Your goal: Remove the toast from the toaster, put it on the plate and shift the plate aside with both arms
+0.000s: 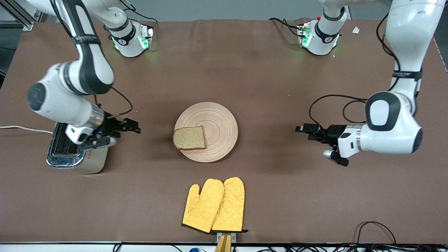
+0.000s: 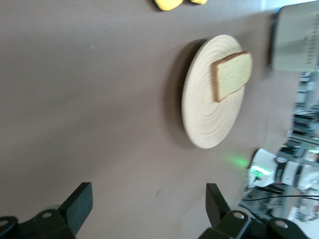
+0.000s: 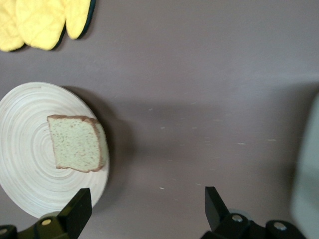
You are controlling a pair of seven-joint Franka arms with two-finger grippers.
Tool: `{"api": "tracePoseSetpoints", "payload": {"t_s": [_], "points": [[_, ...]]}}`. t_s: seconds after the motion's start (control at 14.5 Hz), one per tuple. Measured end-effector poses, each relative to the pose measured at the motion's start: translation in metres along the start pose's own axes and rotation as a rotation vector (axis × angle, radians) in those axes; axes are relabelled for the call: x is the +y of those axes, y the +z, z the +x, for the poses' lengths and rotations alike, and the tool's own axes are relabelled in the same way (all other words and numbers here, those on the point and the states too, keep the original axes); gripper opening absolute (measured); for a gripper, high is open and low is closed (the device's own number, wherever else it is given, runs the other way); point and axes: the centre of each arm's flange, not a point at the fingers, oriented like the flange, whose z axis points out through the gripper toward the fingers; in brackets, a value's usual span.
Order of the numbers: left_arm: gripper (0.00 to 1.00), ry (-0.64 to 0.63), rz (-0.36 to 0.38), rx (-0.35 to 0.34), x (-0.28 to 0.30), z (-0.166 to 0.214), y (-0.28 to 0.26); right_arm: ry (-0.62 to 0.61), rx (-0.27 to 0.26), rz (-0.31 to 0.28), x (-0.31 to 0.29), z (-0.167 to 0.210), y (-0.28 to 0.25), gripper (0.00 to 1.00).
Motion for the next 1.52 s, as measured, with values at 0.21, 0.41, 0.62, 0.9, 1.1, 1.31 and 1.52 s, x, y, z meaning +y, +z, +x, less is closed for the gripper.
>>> {"api": "tracePoseSetpoints", "payload": {"t_s": [0.21, 0.41, 0.62, 0.9, 1.1, 1.31, 1.52], "points": [[0.97, 0.008, -0.125, 0.026, -0.002, 0.016, 0.055, 0.012, 0.013, -0.081, 0.046, -0.019, -0.082, 1.0], [0.93, 0.036, -0.211, 0.071, -0.009, 0.028, 0.12, 0.036, -0.023, -0.094, 0.071, -0.052, -0.141, 1.0], [0.86, 0.024, -0.265, 0.085, -0.016, 0.029, 0.18, 0.011, -0.006, -0.172, 0.09, -0.064, -0.192, 1.0], [0.78, 0.036, -0.336, 0.103, -0.025, 0.021, 0.237, 0.009, -0.014, -0.188, 0.094, -0.071, -0.236, 1.0], [0.74, 0.037, -0.37, 0.105, -0.032, 0.015, 0.26, 0.028, -0.052, -0.183, 0.103, -0.075, -0.237, 1.0], [0.6, 0.033, -0.36, 0.119, -0.027, 0.014, 0.273, 0.044, -0.058, -0.186, 0.108, -0.075, -0.236, 1.0], [0.52, 0.034, -0.356, 0.123, -0.024, 0.013, 0.28, 0.083, -0.062, -0.191, 0.127, -0.078, -0.236, 1.0]]}}
